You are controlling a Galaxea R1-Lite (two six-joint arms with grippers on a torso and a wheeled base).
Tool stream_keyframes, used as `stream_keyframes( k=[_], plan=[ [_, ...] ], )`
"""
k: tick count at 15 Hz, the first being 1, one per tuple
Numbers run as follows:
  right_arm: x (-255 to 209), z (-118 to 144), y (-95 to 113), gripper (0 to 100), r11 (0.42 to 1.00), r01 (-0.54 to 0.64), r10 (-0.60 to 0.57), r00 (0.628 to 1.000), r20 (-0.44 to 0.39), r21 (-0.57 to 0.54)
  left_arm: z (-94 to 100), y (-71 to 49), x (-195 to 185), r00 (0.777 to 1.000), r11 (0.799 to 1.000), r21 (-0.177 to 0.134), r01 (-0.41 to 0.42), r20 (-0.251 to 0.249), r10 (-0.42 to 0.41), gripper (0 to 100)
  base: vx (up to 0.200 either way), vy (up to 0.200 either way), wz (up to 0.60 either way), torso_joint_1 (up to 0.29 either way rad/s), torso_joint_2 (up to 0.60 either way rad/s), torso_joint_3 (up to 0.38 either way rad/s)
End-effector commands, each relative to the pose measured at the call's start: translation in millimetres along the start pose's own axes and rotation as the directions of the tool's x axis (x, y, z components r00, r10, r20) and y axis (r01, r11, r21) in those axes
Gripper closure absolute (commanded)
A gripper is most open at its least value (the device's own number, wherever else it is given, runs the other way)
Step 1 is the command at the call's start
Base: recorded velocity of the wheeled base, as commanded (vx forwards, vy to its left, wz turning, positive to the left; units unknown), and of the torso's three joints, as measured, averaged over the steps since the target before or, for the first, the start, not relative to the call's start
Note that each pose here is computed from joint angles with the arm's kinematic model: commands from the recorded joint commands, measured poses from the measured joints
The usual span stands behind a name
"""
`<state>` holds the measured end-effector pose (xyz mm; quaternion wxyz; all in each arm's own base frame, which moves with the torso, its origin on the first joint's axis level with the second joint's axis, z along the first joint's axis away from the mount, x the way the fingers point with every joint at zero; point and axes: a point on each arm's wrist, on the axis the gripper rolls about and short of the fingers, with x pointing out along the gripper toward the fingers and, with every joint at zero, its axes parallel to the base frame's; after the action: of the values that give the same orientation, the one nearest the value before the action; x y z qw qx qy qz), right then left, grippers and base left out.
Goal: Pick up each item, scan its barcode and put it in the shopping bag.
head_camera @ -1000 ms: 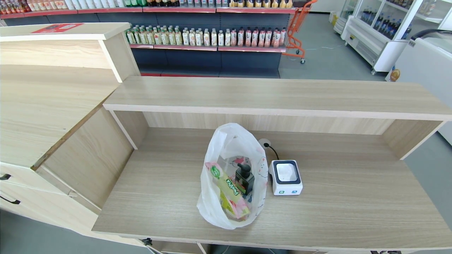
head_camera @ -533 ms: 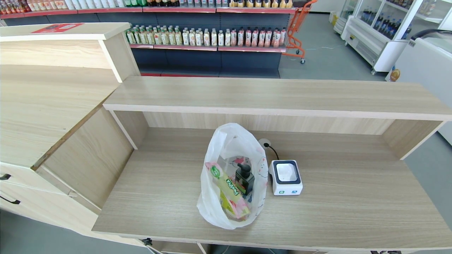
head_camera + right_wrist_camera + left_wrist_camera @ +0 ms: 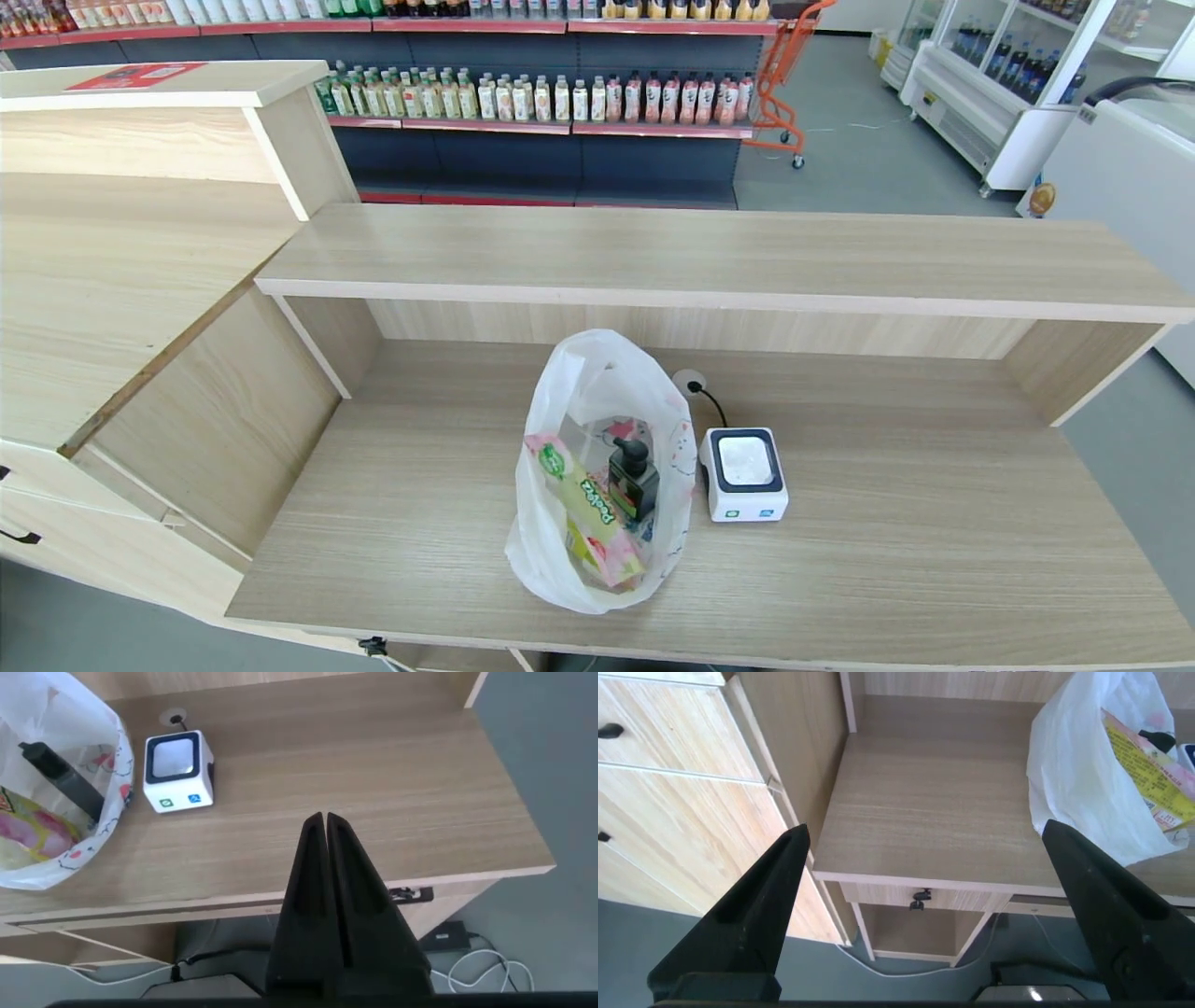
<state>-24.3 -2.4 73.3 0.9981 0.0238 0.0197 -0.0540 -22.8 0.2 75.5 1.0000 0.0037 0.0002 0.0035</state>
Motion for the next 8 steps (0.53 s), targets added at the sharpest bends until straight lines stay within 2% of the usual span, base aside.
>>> stream_keyframes(
  k=[1,2,7,8],
  plan=[
    [0.3,0.1,0.0,100,1.000,0.001,-0.001,1.000,-0.004,-0.001,0.0,0.0,0.1,1.000,1.000,0.000,0.001,-0.001,-0.001,0,0.000,-0.200,0.00,0.017,0.01,0.002],
    [0.3,0.1,0.0,100,1.000,0.001,-0.001,1.000,-0.004,0.000,0.0,0.0,0.1,1.000,1.000,-0.001,0.001,-0.001,-0.001,0,0.000,-0.200,0.00,0.002,0.00,0.002],
    [0.3,0.1,0.0,100,1.000,0.001,-0.001,1.000,-0.004,0.000,0.0,0.0,0.1,1.000,1.000,-0.001,0.001,-0.001,-0.001,0,0.000,0.000,0.00,0.000,0.00,0.000],
    [0.3,0.1,0.0,100,1.000,0.001,-0.001,1.000,-0.004,-0.001,0.0,0.0,0.1,1.000,1.000,-0.001,0.001,-0.001,-0.001,0,0.200,0.000,0.00,-0.007,0.01,0.002]
  ],
)
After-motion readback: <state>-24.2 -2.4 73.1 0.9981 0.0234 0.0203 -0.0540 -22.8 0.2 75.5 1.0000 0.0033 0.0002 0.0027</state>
